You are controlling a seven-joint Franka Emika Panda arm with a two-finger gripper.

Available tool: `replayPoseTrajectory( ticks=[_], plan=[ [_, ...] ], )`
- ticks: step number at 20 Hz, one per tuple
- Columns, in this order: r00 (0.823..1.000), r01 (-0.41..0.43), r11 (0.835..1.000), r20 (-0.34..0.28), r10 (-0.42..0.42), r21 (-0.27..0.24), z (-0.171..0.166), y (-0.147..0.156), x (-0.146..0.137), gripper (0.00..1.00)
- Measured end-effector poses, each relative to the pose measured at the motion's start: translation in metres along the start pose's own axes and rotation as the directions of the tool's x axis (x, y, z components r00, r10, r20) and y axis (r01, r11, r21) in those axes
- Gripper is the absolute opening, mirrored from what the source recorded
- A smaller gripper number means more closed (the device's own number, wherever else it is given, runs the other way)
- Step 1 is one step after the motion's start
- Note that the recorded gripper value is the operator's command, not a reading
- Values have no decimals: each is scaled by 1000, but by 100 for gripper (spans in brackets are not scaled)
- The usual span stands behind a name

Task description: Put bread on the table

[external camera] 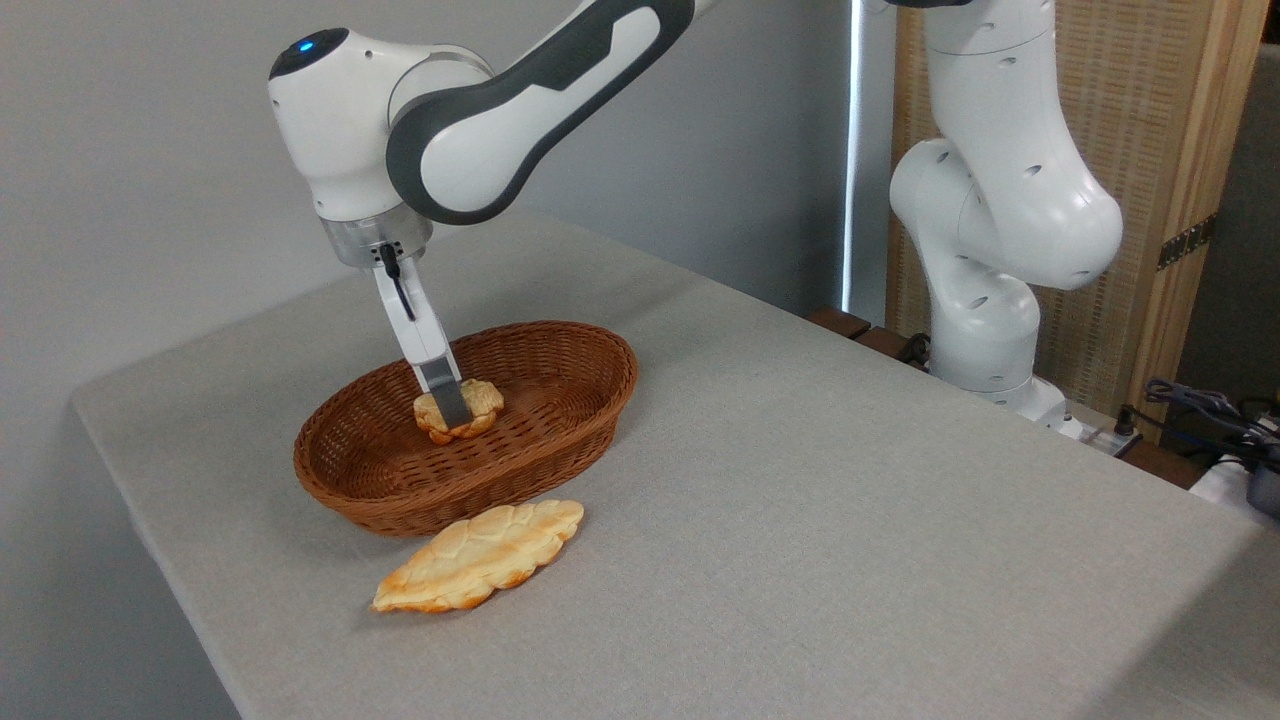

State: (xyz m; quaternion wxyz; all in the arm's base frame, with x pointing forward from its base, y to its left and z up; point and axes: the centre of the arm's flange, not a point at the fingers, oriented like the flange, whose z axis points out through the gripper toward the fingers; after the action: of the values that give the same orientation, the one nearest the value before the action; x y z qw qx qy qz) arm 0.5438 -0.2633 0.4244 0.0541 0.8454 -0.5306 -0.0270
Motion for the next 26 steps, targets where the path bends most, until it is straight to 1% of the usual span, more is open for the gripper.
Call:
replayPoseTrajectory(
  ticks=[4, 5, 6, 11, 13, 14, 16, 17, 19, 20, 22, 23, 24, 25, 26],
  plan=[
    [1000, 5, 1000, -6, -5, 7, -5, 0, 0, 27],
    [1000, 15, 1000, -12, -15, 13, -9, 1, 1, 23],
    [1000, 24, 999, -19, -24, 21, -15, 2, 1, 22],
    [996, 74, 996, -55, -70, 59, -44, 7, -1, 26],
    [994, 88, 994, -66, -83, 72, -55, 5, -6, 28],
    [993, 101, 992, -71, -95, 81, -62, 2, -12, 29],
    [987, 148, 984, -75, -141, 95, -81, -12, -35, 30],
    [982, 182, 978, -71, -175, 101, -92, -21, -54, 33],
    [967, 250, 962, -68, -244, 108, -114, -38, -92, 34],
    [958, 285, 952, -71, -278, 110, -124, -47, -110, 39],
    [934, 355, 929, -76, -348, 108, -141, -62, -151, 44],
    [924, 383, 917, -70, -377, 109, -146, -69, -169, 52],
    [914, 405, 907, -61, -400, 120, -150, -76, -186, 63],
    [908, 419, 898, -50, -416, 136, -152, -83, -200, 87],
    [903, 428, 891, -36, -428, 154, -153, -89, -211, 100]
  ],
)
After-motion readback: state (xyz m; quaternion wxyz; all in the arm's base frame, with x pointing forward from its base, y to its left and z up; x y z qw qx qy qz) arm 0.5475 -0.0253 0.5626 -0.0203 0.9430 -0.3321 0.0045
